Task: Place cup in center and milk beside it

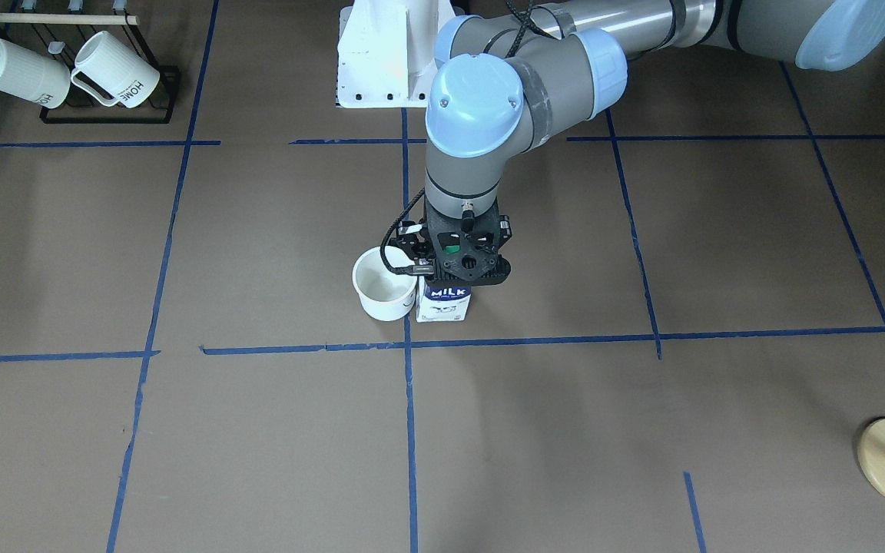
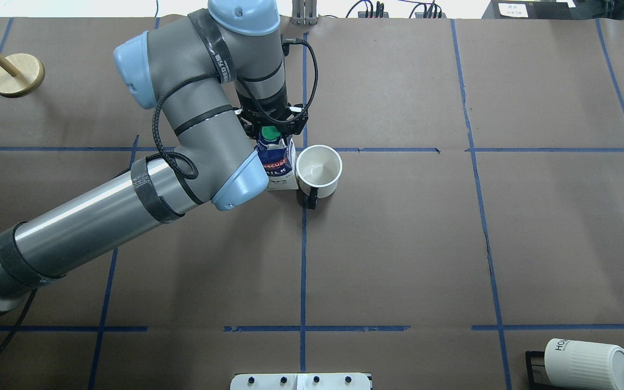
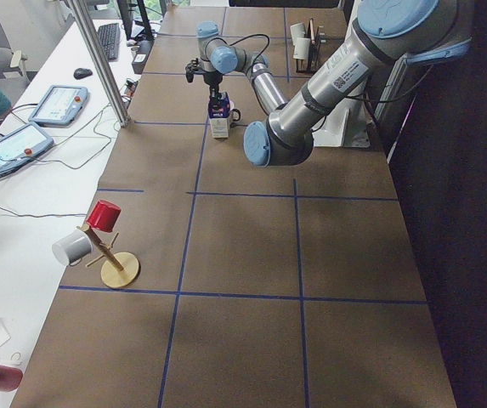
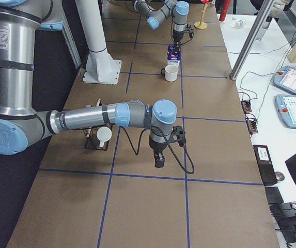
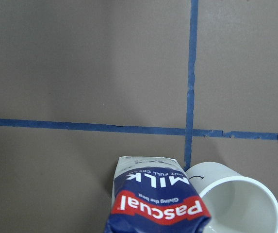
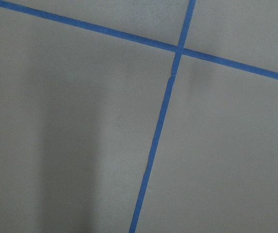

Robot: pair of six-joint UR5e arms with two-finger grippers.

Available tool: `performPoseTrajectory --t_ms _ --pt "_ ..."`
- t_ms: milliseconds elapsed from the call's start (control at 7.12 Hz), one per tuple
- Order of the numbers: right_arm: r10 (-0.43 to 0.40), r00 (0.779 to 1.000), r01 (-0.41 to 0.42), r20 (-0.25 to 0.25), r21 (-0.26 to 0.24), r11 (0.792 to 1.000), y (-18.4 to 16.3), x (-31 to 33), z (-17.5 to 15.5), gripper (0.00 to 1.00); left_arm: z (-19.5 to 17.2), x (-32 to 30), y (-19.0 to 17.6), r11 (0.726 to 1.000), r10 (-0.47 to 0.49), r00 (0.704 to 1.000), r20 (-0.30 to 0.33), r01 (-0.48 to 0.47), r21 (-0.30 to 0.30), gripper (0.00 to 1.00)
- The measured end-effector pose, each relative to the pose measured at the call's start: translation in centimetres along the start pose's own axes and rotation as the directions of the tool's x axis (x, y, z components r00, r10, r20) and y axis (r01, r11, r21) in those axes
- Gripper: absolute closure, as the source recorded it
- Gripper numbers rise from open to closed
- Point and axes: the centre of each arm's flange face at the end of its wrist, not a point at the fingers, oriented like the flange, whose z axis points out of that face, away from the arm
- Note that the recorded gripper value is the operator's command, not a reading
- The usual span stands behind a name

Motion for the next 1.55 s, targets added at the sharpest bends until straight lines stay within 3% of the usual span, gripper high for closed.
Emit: performPoseTrajectory --t_ms 281,562,843,983,1545 --pt "0.002 1.000 -0.002 -0.001 0.001 1.000 0.0 0.0 0.0 0.00 -0.1 0.0 0.1 1.000 0.007 1.000 -0.002 -0.007 0.001 0.01" --pt "0.004 1.000 -0.004 -0.001 0.001 1.000 0.0 0.0 0.0 0.00 -2.3 -0.9 -0.6 1.000 0.027 1.000 -0.004 -0.027 0.013 0.00" --pt "0.004 1.000 -0.004 -0.002 0.001 1.000 -0.1 0.0 0.0 0.00 -7.3 -4.9 -2.2 0.995 0.095 0.995 0.036 -0.095 0.018 0.00" --pt "0.006 1.000 -0.006 -0.002 0.000 1.000 0.0 0.0 0.0 0.00 -9.0 -10.2 -3.1 0.990 0.144 0.989 0.038 -0.144 -0.001 0.00" --pt "0.018 1.000 -0.018 0.001 -0.012 1.000 0.1 0.5 0.6 0.02 -11.5 -40.6 -5.6 0.941 0.336 0.942 -0.006 -0.336 -0.039 0.00"
